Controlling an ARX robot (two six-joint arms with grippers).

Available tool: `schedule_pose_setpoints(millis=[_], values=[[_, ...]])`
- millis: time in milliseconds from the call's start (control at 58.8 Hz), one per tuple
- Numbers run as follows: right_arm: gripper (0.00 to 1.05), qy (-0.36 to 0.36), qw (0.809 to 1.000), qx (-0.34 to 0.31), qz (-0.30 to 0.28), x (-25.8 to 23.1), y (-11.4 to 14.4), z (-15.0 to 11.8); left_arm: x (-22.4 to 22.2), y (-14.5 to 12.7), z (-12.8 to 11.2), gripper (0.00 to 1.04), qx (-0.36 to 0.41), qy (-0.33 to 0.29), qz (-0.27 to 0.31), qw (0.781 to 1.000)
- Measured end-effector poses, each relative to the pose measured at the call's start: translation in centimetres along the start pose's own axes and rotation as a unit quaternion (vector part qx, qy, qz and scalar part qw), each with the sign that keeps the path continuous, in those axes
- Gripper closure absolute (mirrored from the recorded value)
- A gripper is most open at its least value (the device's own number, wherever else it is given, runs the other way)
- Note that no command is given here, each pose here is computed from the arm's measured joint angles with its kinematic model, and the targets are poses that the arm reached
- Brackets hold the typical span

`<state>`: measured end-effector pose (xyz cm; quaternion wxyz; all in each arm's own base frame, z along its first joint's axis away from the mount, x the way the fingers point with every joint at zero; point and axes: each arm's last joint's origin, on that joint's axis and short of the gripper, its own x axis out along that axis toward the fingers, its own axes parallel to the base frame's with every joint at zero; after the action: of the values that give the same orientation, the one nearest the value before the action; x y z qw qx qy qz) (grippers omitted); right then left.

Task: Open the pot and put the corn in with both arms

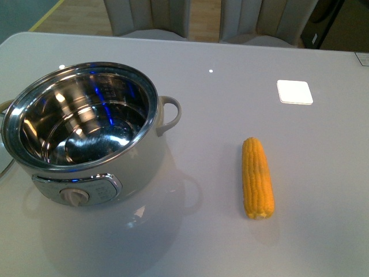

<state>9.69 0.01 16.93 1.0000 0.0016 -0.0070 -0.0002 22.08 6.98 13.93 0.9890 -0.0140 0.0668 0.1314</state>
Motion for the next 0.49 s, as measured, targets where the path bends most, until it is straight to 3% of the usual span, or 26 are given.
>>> schedule_pose_setpoints(millis=[187, 494], values=[[0.09, 0.000, 1.000, 0.000, 0.000, 0.0, 0.0, 0.0, -4.0, -1.5, 1.8, 0.07, 0.013, -0.022, -0.024, 0.999], [0.09, 0.000, 1.000, 0.000, 0.000, 0.0, 0.0, 0.0, -8.8, -2.8, 2.6, 0.07, 0.019, -0.045, -0.040, 0.998]])
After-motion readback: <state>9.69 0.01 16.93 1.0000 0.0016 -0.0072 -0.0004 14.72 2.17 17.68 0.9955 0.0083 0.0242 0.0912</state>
